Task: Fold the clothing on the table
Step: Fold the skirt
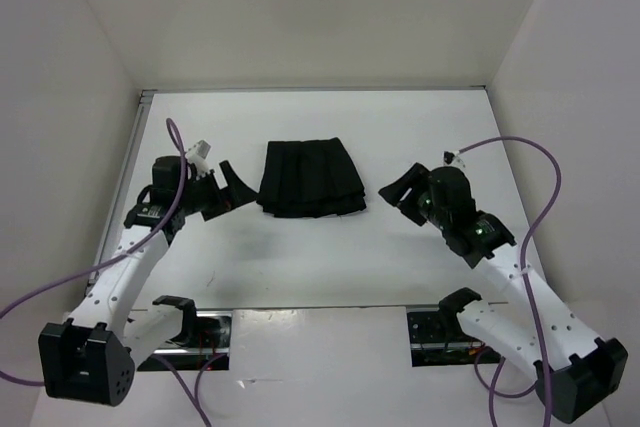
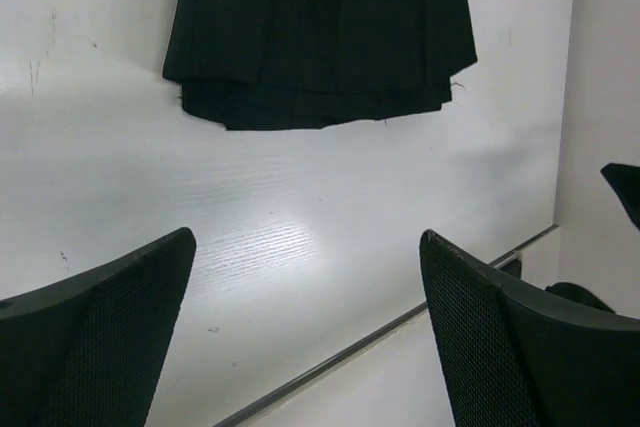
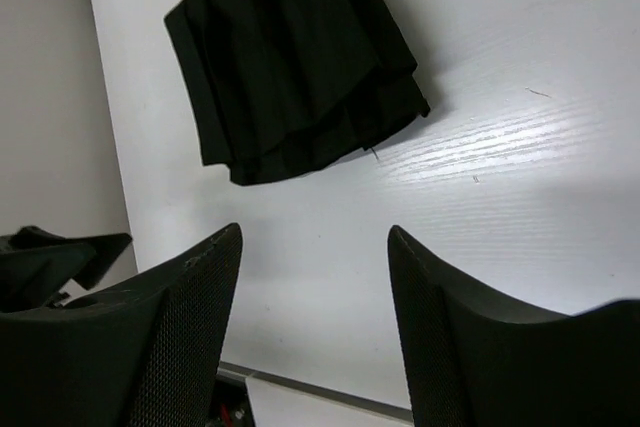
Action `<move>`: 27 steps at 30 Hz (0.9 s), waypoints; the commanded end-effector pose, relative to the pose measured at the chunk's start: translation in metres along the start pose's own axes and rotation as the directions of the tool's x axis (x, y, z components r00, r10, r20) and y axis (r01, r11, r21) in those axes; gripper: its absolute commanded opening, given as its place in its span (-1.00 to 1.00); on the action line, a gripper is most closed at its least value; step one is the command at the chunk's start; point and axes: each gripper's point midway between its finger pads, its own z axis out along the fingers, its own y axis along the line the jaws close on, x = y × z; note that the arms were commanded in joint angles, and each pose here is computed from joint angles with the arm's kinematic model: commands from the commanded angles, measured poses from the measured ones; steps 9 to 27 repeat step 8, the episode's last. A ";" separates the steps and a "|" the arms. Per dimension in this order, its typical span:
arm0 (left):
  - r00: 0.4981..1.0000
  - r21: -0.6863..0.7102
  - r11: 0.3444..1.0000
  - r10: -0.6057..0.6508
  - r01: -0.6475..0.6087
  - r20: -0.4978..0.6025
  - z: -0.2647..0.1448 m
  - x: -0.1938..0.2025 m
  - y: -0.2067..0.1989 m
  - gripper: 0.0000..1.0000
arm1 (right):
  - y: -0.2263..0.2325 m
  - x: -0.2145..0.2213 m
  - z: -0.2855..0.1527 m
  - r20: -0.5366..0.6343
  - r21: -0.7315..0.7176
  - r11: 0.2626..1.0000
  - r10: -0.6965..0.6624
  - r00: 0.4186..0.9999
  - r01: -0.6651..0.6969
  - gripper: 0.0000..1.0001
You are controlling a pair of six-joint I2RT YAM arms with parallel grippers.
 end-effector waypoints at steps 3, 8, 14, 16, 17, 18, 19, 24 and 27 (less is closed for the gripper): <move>0.997 0.051 0.998 -0.027 0.024 0.067 -0.006 -0.011 -0.011 0.98 | 0.014 -0.020 -0.005 0.108 -0.063 0.995 0.079 0.991 -0.072 0.32; 0.994 0.104 0.995 0.004 -0.015 0.108 -0.016 -0.016 -0.026 0.98 | 0.013 -0.012 0.006 0.055 -0.038 0.999 0.028 0.998 -0.026 0.32; 0.994 0.104 0.995 0.004 -0.015 0.108 -0.016 -0.016 -0.026 0.98 | 0.013 -0.012 0.006 0.055 -0.038 0.999 0.028 0.998 -0.026 0.32; 0.994 0.104 0.995 0.004 -0.015 0.108 -0.016 -0.016 -0.026 0.98 | 0.013 -0.012 0.006 0.055 -0.038 0.999 0.028 0.998 -0.026 0.32; 0.994 0.104 0.995 0.004 -0.015 0.108 -0.016 -0.016 -0.026 0.98 | 0.013 -0.012 0.006 0.055 -0.038 0.999 0.028 0.998 -0.026 0.32; 0.994 0.104 0.995 0.004 -0.015 0.108 -0.016 -0.016 -0.026 0.98 | 0.013 -0.012 0.006 0.055 -0.038 0.999 0.028 0.998 -0.026 0.32; 0.994 0.104 0.995 0.004 -0.015 0.108 -0.016 -0.016 -0.026 0.98 | 0.013 -0.012 0.006 0.055 -0.038 0.999 0.028 0.998 -0.026 0.32; 0.994 0.104 0.995 0.004 -0.015 0.108 -0.016 -0.016 -0.026 0.98 | 0.013 -0.012 0.006 0.055 -0.038 0.999 0.028 0.998 -0.026 0.32; 0.994 0.104 0.995 0.004 -0.015 0.108 -0.016 -0.016 -0.026 0.98 | 0.013 -0.012 0.006 0.055 -0.038 0.999 0.028 0.998 -0.026 0.32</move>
